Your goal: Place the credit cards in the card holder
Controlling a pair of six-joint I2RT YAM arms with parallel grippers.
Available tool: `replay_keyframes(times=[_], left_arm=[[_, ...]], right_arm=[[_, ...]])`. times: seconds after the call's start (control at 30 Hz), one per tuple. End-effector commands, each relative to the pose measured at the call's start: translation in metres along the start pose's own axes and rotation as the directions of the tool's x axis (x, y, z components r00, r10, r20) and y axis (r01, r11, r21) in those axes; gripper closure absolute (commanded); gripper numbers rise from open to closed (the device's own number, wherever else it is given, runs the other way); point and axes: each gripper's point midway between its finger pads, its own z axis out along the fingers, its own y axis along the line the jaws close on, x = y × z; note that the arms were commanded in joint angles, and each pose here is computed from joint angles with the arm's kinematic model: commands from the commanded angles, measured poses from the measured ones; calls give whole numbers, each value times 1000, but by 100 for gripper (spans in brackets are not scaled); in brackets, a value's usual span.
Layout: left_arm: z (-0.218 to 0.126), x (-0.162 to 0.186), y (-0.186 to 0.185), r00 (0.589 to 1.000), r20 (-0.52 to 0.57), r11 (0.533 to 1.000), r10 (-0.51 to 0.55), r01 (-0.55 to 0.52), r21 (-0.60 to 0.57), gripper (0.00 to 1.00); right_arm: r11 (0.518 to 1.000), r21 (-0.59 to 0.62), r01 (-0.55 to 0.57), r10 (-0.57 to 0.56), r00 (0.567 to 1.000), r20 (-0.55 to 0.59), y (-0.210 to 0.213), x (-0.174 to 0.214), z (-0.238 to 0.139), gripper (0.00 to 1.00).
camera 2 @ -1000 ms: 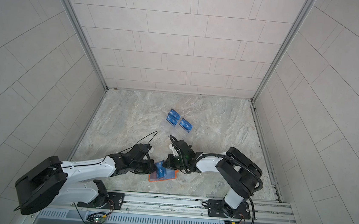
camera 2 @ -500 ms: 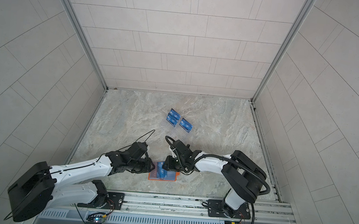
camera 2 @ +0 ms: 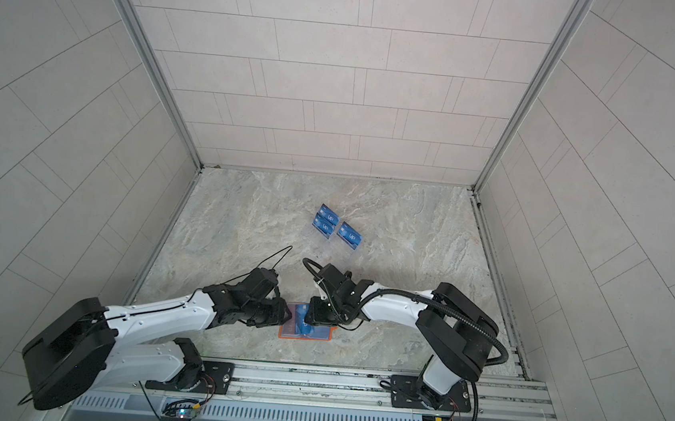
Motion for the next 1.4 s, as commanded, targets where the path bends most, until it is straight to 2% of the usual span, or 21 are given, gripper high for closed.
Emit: replay_keyframes(times=[0.0,0.5,0.67,0.8,1.0,1.27,1.37], left_arm=[[4,3,1,1000,-7,1000,5,-5,21,57],[7,5,0,999,5,997,-36,35,65,58],[7,4,-1,1000,5,998,-31,30,60,58],[1,2,2,1000,14,1000,-12,11,25,56],[-11,-1,9,999,40,1000,-13,13,-7,41],[-7,3,3,1000,-10,1000,-26,26,15,36],[-2,6,-1,999,-41,999,-31,32,27,34]], right_arm=[[1000,13,-1,1,1000,-19,3,3,5,65],[995,-96,-19,19,1000,1,28,-11,16,64],[996,-92,-10,11,1000,8,26,-9,13,65],[999,-30,20,-20,999,31,16,-10,0,65],[998,12,62,-62,997,45,12,-14,-10,76],[994,50,93,-94,995,14,0,-14,2,88],[993,66,96,-96,995,4,-8,-14,6,89]])
